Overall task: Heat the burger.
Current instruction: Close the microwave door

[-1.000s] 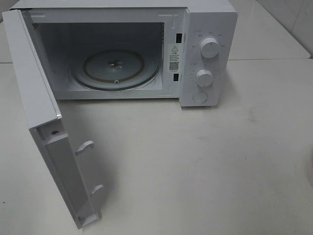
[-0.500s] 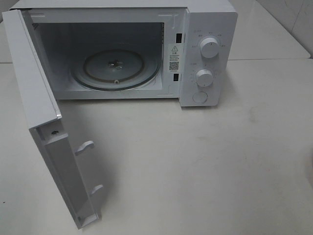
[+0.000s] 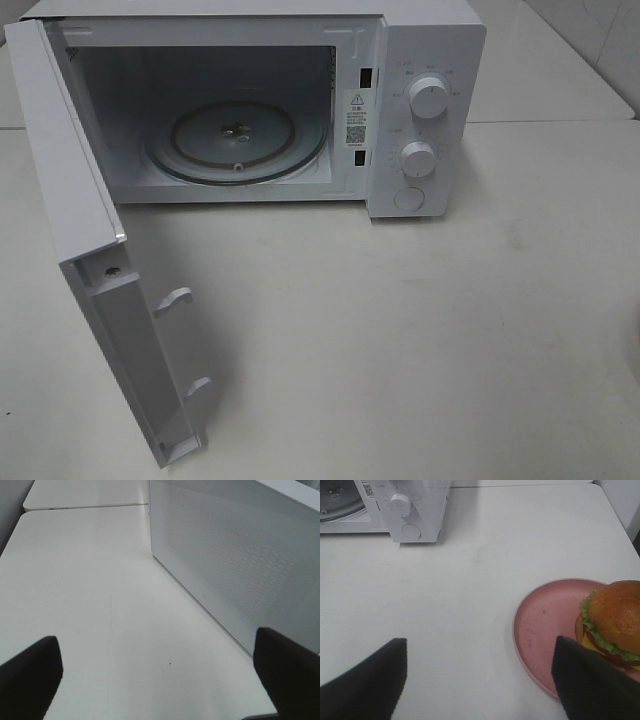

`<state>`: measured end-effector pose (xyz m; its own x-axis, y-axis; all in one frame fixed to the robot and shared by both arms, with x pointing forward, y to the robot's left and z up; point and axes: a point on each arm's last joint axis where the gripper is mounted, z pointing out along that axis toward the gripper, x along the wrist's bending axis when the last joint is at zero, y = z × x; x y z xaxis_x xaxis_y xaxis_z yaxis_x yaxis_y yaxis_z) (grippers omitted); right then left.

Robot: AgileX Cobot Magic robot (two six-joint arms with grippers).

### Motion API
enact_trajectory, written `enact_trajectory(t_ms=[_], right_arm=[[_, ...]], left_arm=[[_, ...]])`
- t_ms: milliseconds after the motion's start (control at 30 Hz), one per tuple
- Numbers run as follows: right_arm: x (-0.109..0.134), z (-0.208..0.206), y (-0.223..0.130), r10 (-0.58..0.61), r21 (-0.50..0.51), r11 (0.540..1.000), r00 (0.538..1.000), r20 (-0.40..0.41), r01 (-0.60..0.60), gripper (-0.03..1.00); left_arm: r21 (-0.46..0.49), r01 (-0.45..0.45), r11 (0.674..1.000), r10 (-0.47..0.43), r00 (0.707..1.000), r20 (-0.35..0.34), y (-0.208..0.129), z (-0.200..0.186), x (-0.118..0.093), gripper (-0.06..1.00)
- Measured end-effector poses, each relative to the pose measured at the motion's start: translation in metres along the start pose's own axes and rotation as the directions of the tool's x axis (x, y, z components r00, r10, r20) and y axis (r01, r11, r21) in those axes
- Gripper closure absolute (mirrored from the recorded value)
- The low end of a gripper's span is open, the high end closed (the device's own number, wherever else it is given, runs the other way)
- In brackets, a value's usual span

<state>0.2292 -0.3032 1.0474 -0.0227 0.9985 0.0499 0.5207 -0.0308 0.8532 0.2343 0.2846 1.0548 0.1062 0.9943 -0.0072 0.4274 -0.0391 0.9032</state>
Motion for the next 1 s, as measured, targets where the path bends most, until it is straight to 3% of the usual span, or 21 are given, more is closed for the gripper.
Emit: enact_trajectory(t_ms=[300, 367, 467, 533, 633, 700, 733, 800, 900, 967, 1000], right_arm=[[0.0, 0.0, 0.0, 0.0, 0.0, 1.0, 1.0, 0.0, 0.0, 0.2], [0.0, 0.0, 0.0, 0.0, 0.0, 1.0, 1.0, 0.0, 0.0, 0.2], [0.0, 0.0, 0.0, 0.0, 0.0, 1.0, 1.0, 0.0, 0.0, 0.2], [0.0, 0.0, 0.0, 0.0, 0.0, 1.0, 1.0, 0.0, 0.0, 0.2], [0.0, 0.0, 0.0, 0.0, 0.0, 1.0, 1.0, 0.0, 0.0, 0.2], [0.0, 0.0, 0.0, 0.0, 0.0, 1.0, 1.0, 0.0, 0.0, 0.2], [0.0, 0.0, 0.0, 0.0, 0.0, 1.0, 1.0, 0.0, 0.0, 0.2], [0.0, 0.0, 0.0, 0.0, 0.0, 1.0, 1.0, 0.0, 0.0, 0.2], [0.0, 0.0, 0.0, 0.0, 0.0, 1.0, 1.0, 0.0, 0.0, 0.2], [0.0, 0.0, 0.0, 0.0, 0.0, 1.0, 1.0, 0.0, 0.0, 0.2], [0.0, 0.0, 0.0, 0.0, 0.0, 1.0, 1.0, 0.0, 0.0, 0.2]], left_arm=[[-0.008, 0.016, 1.0, -0.016, 1.0, -0.009, 0.02, 0.01, 0.004, 0.02], [0.006, 0.026, 1.0, -0.026, 1.0, -0.014, 0.026, 0.021, 0.007, 0.19], [0.015, 0.031, 0.999, -0.031, 0.999, -0.016, 0.028, 0.026, 0.008, 0.25], [0.062, 0.05, 0.997, -0.048, 0.999, -0.024, 0.028, 0.045, 0.013, 0.48], [0.072, 0.055, 0.996, -0.053, 0.998, -0.027, 0.028, 0.051, 0.014, 0.55], [0.09, 0.076, 0.993, -0.072, 0.996, -0.047, 0.028, 0.075, 0.02, 0.84], [0.09, 0.076, 0.993, -0.072, 0.996, -0.047, 0.028, 0.075, 0.02, 0.84], [0.066, 0.087, 0.994, -0.083, 0.994, -0.07, 0.026, 0.091, 0.025, 0.94], [0.049, 0.091, 0.995, -0.087, 0.993, -0.079, 0.025, 0.097, 0.027, 0.94], [-0.042, 0.08, 0.996, -0.084, 0.989, -0.119, 0.022, 0.114, 0.034, 0.94], [-0.042, 0.08, 0.996, -0.084, 0.989, -0.119, 0.022, 0.114, 0.034, 0.94]])
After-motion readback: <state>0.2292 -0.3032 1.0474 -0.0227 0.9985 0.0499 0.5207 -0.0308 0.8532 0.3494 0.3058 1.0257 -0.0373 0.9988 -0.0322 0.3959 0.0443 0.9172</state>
